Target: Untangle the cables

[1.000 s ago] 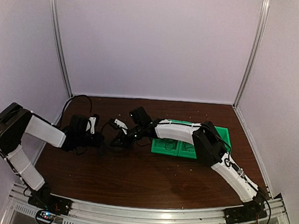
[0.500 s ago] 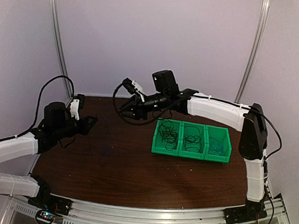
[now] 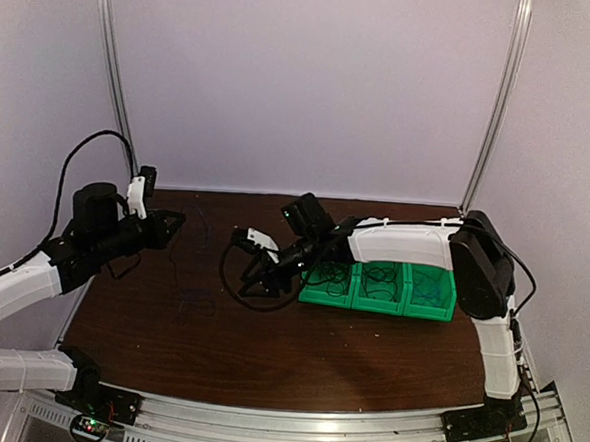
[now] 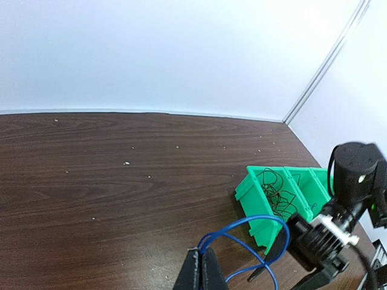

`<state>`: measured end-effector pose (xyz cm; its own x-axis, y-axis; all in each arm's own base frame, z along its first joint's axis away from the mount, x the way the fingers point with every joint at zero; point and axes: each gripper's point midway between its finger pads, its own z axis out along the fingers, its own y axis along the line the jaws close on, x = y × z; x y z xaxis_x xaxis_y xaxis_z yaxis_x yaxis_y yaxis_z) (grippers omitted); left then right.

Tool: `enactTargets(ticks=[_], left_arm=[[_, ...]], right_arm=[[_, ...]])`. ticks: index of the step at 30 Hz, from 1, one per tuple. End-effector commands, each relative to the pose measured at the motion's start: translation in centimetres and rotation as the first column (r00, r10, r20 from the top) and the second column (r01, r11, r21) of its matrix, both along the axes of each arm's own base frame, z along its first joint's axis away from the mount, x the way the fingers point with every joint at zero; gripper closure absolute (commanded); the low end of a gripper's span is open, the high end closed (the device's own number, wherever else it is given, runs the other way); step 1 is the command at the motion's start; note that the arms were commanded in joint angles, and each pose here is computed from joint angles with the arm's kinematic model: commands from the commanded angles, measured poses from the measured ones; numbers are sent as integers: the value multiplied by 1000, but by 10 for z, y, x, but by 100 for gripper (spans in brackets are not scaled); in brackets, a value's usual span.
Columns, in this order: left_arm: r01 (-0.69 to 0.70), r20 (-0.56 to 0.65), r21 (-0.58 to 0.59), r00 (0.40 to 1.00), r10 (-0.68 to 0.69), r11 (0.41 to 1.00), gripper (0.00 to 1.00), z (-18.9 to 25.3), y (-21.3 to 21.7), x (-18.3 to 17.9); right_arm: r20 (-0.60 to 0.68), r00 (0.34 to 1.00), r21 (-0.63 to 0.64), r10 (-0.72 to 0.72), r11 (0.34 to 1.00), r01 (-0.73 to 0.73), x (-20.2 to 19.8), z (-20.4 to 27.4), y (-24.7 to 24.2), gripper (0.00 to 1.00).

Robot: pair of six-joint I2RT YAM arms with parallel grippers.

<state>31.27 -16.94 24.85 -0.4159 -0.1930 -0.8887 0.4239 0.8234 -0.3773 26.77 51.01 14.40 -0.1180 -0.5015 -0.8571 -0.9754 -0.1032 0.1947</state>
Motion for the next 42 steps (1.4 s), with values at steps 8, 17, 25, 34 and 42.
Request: enactTargets(ticks=[8, 17, 25, 34, 42], left_arm=[[66, 181, -199, 983, -30, 978, 100, 125, -9, -8], [125, 289, -279, 956, -41, 952, 100, 212, -12, -15], [182, 351, -314, 934, -65, 932, 100, 254, -17, -19], [244, 416, -348, 906, -85, 905, 100, 300, -21, -25], [234, 409, -363, 910, -72, 902, 100, 299, -19, -26]], right_arm=[[-112, 994, 37, -2, 999, 6, -12, -20, 22, 44], [1, 1000, 97, -7, 995, 7, -1, 17, 32, 37], [3, 999, 147, -38, 988, 38, 6, 55, 37, 35], [-80, 994, 171, -69, 982, 82, 20, 50, 57, 35], [-119, 981, 176, -156, 969, 175, 47, 51, 57, 90]])
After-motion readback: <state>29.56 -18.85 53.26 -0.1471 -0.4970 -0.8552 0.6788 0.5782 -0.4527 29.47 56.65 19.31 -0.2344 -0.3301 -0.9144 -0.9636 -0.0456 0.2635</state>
